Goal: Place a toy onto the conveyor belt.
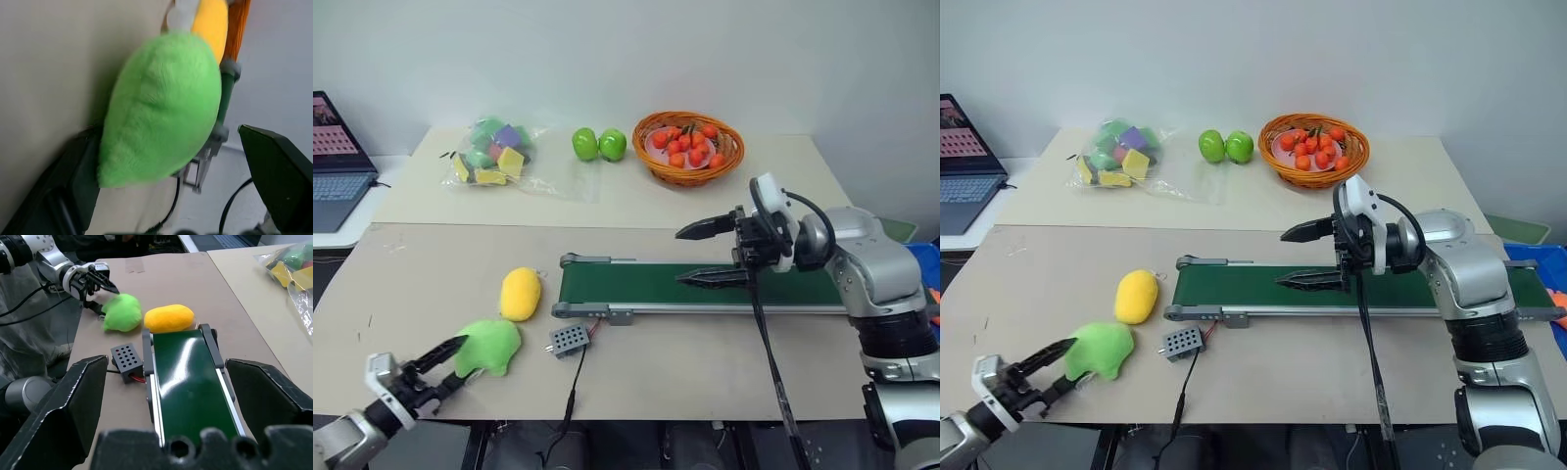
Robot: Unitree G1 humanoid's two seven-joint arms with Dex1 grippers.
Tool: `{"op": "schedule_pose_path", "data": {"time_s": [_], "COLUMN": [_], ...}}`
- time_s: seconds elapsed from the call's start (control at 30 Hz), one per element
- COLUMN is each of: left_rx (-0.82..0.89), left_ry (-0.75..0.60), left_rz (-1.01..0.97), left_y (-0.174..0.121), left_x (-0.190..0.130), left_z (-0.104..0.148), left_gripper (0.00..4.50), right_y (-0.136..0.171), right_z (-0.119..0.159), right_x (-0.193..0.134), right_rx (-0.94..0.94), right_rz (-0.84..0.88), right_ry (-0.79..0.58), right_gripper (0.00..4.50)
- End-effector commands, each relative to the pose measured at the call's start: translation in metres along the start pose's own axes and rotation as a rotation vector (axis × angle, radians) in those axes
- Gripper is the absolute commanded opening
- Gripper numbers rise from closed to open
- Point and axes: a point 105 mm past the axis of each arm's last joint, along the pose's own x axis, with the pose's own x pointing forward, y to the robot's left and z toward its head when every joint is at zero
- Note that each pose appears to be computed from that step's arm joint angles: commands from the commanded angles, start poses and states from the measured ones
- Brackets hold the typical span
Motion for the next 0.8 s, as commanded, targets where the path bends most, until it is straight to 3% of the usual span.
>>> {"op": "schedule_pose_path", "data": {"time_s": [0.03,0.13,0.3,0.53,0.8], "left_rx": [0.015,0.02,0.013,0.038,0.161], "left_ry": [0.04,0.029,0.023,0.061,0.038], "left_rz": [0.018,0.053,0.046,-0.045,-0.287], "left_y": [0.0,0.006,0.007,-0.01,-0.071], "left_x": [0.008,0.011,0.011,-0.004,-0.04], "left_z": [-0.006,0.0,0.005,0.004,0.019], "left_gripper": [4.44,4.44,2.45,0.08,0.03], "right_y": [0.001,0.0,0.001,0.0,-0.003], "right_z": [0.011,0.011,0.008,0.003,-0.002], "right_x": [-0.008,-0.01,-0.012,-0.011,-0.005], "right_rx": [-0.041,-0.044,-0.044,-0.045,-0.047], "right_rz": [-0.03,-0.047,-0.067,-0.08,-0.072], "right_ry": [-0.007,-0.001,0.009,0.016,0.012], "right_gripper": [4.5,4.5,4.5,4.5,4.5]}}
